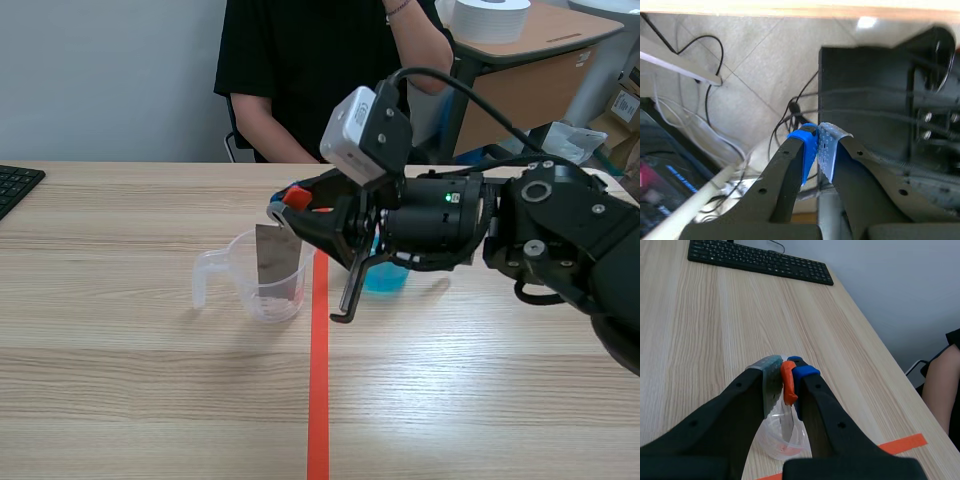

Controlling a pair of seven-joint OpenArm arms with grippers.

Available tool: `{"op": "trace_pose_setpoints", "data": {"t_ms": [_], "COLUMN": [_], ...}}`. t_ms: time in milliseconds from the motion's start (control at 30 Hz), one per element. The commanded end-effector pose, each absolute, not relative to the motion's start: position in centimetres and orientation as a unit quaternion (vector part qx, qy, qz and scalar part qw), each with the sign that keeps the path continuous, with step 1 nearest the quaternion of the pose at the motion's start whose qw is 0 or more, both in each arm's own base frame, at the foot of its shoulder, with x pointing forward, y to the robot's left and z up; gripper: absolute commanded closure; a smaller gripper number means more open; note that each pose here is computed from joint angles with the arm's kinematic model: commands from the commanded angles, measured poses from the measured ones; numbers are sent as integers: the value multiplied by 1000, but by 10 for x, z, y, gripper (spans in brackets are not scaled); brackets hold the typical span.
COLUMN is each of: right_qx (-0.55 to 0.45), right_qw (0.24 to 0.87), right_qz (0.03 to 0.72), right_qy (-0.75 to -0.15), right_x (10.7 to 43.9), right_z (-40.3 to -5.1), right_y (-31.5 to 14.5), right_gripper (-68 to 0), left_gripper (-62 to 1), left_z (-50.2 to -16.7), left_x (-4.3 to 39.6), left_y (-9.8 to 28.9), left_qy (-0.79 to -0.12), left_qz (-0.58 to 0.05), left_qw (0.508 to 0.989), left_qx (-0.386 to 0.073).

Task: Do the redox reaction experiment.
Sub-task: 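Lift the metal plate out of the left beaker, then move the plate over the blue solution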

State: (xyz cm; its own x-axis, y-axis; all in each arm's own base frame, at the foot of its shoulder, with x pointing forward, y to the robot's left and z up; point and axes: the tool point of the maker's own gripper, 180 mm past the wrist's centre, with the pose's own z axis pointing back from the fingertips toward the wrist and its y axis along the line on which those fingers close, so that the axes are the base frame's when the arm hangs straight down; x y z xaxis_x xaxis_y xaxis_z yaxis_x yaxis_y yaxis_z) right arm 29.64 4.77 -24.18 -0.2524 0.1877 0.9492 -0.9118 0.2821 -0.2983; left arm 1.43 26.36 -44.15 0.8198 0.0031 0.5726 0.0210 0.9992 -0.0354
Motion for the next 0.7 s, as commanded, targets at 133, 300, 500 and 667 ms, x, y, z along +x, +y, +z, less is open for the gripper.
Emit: {"op": "trace_pose_setpoints", "data": {"t_ms": [133, 300, 500, 667], "right_qx": [295, 300, 289, 251], "right_qw": [514, 508, 506, 520], "right_qz": [505, 500, 496, 488], "right_qy": [-627, -633, -643, -655], "right_x": [307, 307, 311, 324], "right_z": [-204, -187, -165, -148], "right_y": [45, 43, 35, 19], "right_gripper": [-15, -15, -15, -15], "left_gripper": [-21, -21, -21, -21], "left_z": [-438, -438, -439, -439], "left_x": [15, 15, 13, 10], "left_y": [261, 261, 261, 261], "left_qy": [-306, -306, -304, -301], "left_qz": [-4, -4, -4, -4], "left_qw": [952, 952, 952, 953], "left_qx": [-25, -25, -25, -25]}}
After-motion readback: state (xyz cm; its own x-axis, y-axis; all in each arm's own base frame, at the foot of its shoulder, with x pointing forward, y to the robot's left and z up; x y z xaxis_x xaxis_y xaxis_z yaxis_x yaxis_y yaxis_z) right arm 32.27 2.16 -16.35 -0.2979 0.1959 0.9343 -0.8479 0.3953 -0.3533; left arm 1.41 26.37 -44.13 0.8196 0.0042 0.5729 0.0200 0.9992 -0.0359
